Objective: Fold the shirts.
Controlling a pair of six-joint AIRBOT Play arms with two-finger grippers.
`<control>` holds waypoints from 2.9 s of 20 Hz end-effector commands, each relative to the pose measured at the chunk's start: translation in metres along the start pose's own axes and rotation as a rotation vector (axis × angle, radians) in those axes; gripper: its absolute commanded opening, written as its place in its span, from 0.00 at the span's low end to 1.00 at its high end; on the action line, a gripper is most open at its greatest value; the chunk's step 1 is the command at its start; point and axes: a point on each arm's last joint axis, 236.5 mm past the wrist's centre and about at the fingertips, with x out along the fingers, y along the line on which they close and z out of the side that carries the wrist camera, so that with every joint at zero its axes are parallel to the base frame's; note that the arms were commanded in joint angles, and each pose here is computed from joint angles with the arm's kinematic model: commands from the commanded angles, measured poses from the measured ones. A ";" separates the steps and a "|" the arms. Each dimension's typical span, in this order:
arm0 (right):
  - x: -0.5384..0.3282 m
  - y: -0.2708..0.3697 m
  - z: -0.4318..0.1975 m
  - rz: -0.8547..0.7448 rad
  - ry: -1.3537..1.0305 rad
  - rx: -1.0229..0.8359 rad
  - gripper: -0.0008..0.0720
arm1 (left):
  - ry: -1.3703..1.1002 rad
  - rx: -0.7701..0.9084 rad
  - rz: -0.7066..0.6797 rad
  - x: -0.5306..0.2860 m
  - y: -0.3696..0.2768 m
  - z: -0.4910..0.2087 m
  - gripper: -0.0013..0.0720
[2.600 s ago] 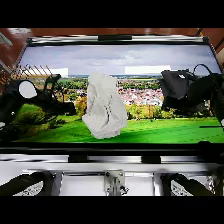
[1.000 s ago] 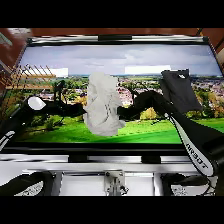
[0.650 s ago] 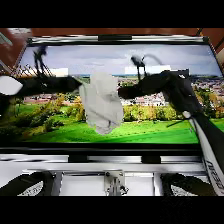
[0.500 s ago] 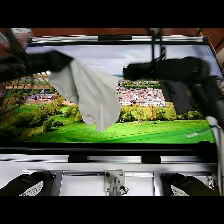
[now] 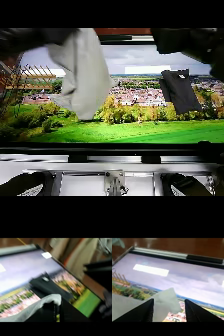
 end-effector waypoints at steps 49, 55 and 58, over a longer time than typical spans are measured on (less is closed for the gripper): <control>0.003 -0.101 -0.501 -0.142 1.389 0.505 0.29 | 0.611 -0.563 0.355 -0.014 0.183 -0.312 0.07; 0.029 -0.118 -0.371 -0.111 1.058 0.240 0.12 | 0.381 -0.290 0.342 -0.018 0.184 -0.180 0.06; 0.020 -0.119 -0.210 -0.119 0.650 -0.021 0.12 | 0.097 -0.013 0.318 -0.054 0.137 -0.030 0.06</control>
